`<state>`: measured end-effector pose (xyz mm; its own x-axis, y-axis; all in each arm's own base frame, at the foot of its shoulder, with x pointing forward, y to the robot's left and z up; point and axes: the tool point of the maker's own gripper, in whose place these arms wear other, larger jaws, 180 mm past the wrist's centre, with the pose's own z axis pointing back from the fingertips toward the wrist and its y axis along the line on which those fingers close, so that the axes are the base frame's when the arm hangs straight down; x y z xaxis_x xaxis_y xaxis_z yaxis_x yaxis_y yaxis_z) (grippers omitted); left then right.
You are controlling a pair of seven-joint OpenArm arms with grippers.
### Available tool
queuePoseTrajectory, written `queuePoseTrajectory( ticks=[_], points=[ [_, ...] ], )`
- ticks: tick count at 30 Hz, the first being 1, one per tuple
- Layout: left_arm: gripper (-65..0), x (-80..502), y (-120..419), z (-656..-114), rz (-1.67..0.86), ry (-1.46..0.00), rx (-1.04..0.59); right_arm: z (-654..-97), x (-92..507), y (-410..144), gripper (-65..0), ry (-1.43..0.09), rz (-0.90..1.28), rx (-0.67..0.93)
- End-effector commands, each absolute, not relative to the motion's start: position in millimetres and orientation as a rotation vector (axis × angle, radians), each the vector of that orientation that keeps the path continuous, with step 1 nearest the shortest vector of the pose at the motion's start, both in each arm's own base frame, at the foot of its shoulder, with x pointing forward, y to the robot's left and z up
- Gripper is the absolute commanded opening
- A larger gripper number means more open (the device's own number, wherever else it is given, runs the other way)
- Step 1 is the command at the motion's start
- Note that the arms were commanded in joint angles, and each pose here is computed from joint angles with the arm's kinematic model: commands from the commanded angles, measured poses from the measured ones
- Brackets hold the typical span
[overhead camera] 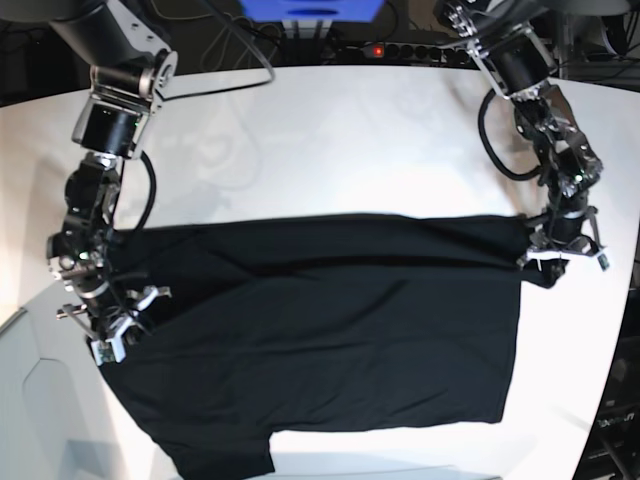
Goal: Fold the T-shirt properly
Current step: 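Lift the shoulder edges and pull them over the shirt toward the hem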
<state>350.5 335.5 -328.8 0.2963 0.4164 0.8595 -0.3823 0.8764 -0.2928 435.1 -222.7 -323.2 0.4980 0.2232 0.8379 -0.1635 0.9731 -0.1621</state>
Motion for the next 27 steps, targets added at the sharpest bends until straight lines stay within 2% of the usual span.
queuePoseTrajectory(
  ticks=[1,6,12,22,24,26,27],
  points=[
    [-65.0,360,344,-302,0.515,-1.237,-0.017,-297,447,-227,-65.0,-1.104,0.232,-0.075],
    [-65.0,367,351,-295,0.515,-1.256,-0.009,-289,449,-241,-65.0,-1.123,0.187,-0.088],
    [-65.0,372,351,-310,0.544,-1.219,-0.035,-287,451,-240,-65.0,-1.129,0.187,-0.086],
    [-64.5,389,320,-327,0.468,-1.164,-0.083,-289,450,-239,-65.0,-1.125,0.187,-0.083],
    [-59.9,388,322,-329,0.469,-1.15,-0.076,-290,450,-239,-65.0,-1.121,0.186,-0.081],
    [-51.9,387,326,-328,0.468,-1.149,-0.067,-299,451,-238,-64.3,-1.097,0.182,-0.067],
    [-46.9,387,327,-328,0.466,-1.149,-0.064,-306,451,-237,-61.9,-1.08,0.177,-0.056]
  ],
)
